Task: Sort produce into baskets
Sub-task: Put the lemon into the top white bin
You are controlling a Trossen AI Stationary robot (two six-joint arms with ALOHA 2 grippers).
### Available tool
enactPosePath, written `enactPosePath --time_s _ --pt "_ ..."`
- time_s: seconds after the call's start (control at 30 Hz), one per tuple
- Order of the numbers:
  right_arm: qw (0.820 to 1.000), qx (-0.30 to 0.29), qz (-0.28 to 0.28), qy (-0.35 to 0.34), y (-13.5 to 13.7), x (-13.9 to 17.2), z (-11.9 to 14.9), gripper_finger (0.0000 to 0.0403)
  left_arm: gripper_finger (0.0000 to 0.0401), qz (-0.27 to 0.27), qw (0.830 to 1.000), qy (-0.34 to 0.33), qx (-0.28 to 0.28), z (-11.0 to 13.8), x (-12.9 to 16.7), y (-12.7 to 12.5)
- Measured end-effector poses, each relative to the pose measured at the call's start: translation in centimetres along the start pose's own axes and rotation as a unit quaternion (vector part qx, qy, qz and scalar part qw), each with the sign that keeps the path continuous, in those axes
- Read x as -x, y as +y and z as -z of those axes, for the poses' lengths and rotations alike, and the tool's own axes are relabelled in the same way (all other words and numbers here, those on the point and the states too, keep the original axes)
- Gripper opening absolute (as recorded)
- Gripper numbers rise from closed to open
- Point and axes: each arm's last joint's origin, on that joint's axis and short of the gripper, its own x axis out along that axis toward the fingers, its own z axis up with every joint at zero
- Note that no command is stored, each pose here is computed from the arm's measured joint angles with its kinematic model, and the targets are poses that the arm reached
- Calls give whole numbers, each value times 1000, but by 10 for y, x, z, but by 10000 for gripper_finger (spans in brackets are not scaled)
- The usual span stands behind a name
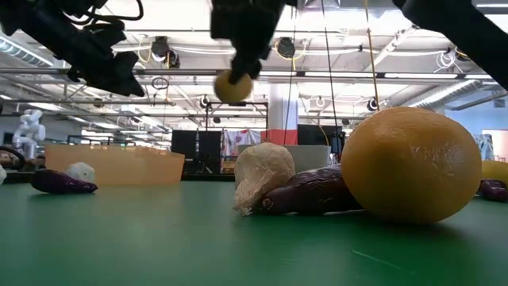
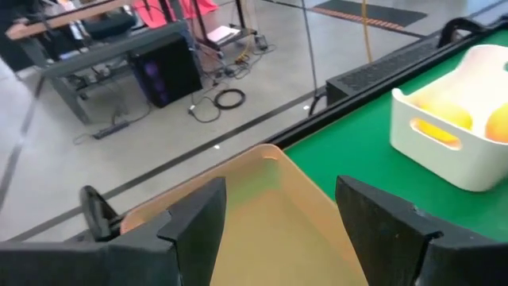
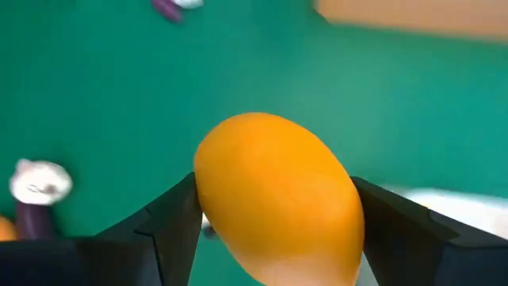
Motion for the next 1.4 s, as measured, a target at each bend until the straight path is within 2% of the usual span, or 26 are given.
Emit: enactPosePath --time_s 0.23,0.5,0.63,0.73,0.9,1.13,1.4 --pt "994 -105 20 18 -56 12 22 277 246 45 999 15 9 1 0 -3" --pt "983 -180 32 29 -92 22 40 277 246 68 997 33 16 6 -2 -6" --pt "972 -214 82 39 -106 26 47 277 246 66 997 38 11 10 -3 -6" --pt "966 -229 113 46 -113 28 51 277 246 66 997 38 12 10 -4 -6" --pt "961 -244 112 58 -118 30 57 284 246 67 997 36 17 10 -4 -6" --pt "944 -299 120 67 -129 34 66 314 246 69 997 36 18 10 -4 -6" --pt "943 -303 116 80 -128 35 69 329 246 78 996 40 15 10 -3 -7"
